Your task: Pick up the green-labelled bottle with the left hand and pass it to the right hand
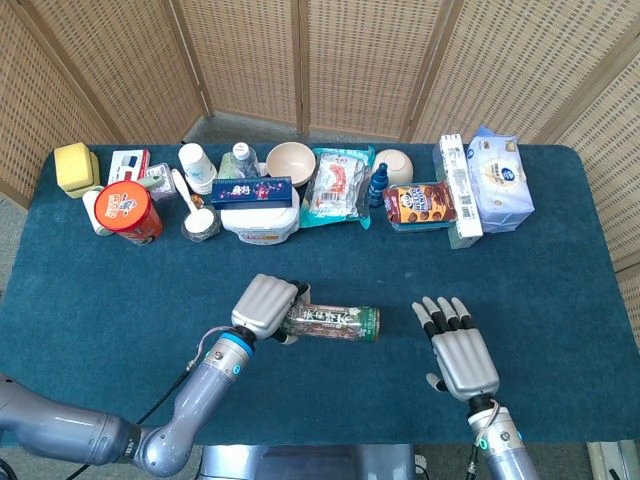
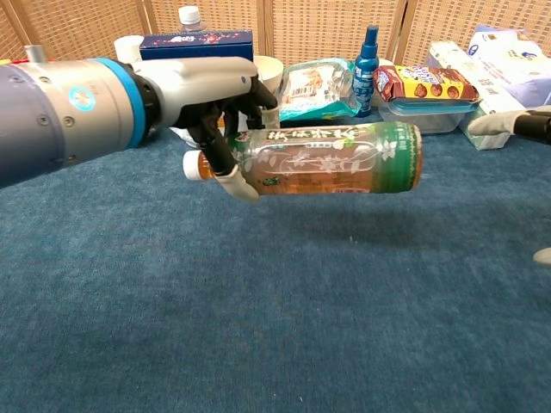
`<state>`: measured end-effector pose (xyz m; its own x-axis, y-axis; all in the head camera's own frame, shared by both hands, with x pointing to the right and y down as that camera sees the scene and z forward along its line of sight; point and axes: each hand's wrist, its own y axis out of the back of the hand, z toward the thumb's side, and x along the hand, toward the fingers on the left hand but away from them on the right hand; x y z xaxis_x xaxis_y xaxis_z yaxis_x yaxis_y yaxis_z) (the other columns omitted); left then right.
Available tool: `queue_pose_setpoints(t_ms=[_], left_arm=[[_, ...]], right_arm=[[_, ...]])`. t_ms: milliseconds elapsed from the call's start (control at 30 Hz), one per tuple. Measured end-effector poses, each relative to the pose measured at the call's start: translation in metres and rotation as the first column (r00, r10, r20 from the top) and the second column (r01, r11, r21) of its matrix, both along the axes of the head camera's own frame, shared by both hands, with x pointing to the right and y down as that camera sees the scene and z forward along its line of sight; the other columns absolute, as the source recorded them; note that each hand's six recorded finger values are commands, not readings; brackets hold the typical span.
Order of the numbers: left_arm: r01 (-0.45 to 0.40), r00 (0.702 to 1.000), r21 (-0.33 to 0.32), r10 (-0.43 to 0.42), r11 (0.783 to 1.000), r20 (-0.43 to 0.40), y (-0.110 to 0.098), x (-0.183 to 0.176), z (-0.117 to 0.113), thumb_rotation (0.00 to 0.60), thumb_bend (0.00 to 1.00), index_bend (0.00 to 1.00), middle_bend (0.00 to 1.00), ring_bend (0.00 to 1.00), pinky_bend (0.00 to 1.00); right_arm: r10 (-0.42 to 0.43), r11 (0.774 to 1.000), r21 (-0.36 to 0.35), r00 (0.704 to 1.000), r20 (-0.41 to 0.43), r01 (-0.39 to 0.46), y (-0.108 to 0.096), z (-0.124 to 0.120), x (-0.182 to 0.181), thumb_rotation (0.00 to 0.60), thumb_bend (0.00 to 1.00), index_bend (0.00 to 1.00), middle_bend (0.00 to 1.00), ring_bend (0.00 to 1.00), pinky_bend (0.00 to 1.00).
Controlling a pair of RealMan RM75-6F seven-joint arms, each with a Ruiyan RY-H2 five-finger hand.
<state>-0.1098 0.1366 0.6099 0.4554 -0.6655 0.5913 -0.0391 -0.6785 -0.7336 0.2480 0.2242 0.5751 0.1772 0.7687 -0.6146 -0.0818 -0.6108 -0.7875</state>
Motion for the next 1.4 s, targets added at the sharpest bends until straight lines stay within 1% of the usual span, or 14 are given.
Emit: queue_pose_setpoints(t_ms=[300,467,633,833,933,1133,1267,1400], left_arm=[[-0.011,1.000,-0.016,0.011,1.000,0.004,0.002,0.017,0.000,0.600,0.00,0.57,0.51,0.49,0.56],[-0.013,1.000,-0.018,0.013,1.000,0.010,0.004,0.025,-0.001,0.600,0.00,0.57,0.51,0.49,0.56],[-0.003,1.000,-0.020,0.003,1.000,0.018,0.003,0.025,-0.001,0.600,0.00,0.57,0.51,0.49,0.56],[0.018,1.000,-0.062,-0.018,0.998,-0.001,0.004,0.024,0.004,0.600,0.00,0.57,0.51,0.49,0.56],[0.027,1.000,-0.076,-0.028,0.997,-0.011,0.004,0.023,0.007,0.600,0.00,0.57,0.51,0.49,0.56],[0.062,0.996,-0.127,-0.069,0.990,-0.056,0.007,0.026,0.010,0.600,0.00,0.57,0.51,0.49,0.56],[0.078,0.994,-0.149,-0.088,0.986,-0.063,0.008,0.027,0.012,0.600,0.00,0.56,0.51,0.49,0.56],[0.096,0.992,-0.182,-0.109,0.979,-0.059,0.009,0.028,0.014,0.600,0.00,0.56,0.51,0.49,0.56]], right_arm=[[0.016,0.999,-0.037,0.998,-0.060,-0.018,-0.004,0.011,-0.010,0.600,0.00,0.00,0.00,0.00,0.00],[0.041,0.997,-0.056,0.996,-0.084,-0.046,-0.004,0.012,-0.018,0.600,0.00,0.00,0.00,0.00,0.00],[0.060,0.996,-0.056,0.992,-0.107,-0.066,-0.008,0.009,-0.021,0.600,0.00,0.00,0.00,0.00,0.00],[0.086,0.995,-0.047,0.995,-0.059,-0.089,-0.011,0.005,-0.023,0.600,0.00,0.00,0.00,0.00,0.00],[0.103,0.994,-0.045,0.994,-0.021,-0.104,-0.012,0.003,-0.023,0.600,0.00,0.00,0.00,0.00,0.00],[0.122,0.992,-0.048,0.991,0.056,-0.119,-0.012,0.001,-0.029,0.600,0.00,0.00,0.00,0.00,0.00],[0.137,0.990,-0.048,0.984,0.113,-0.132,-0.011,-0.001,-0.037,0.600,0.00,0.00,0.00,0.00,0.00],[0.133,0.991,-0.028,0.979,0.152,-0.130,-0.011,-0.002,-0.044,0.600,0.00,0.00,0.00,0.00,0.00]])
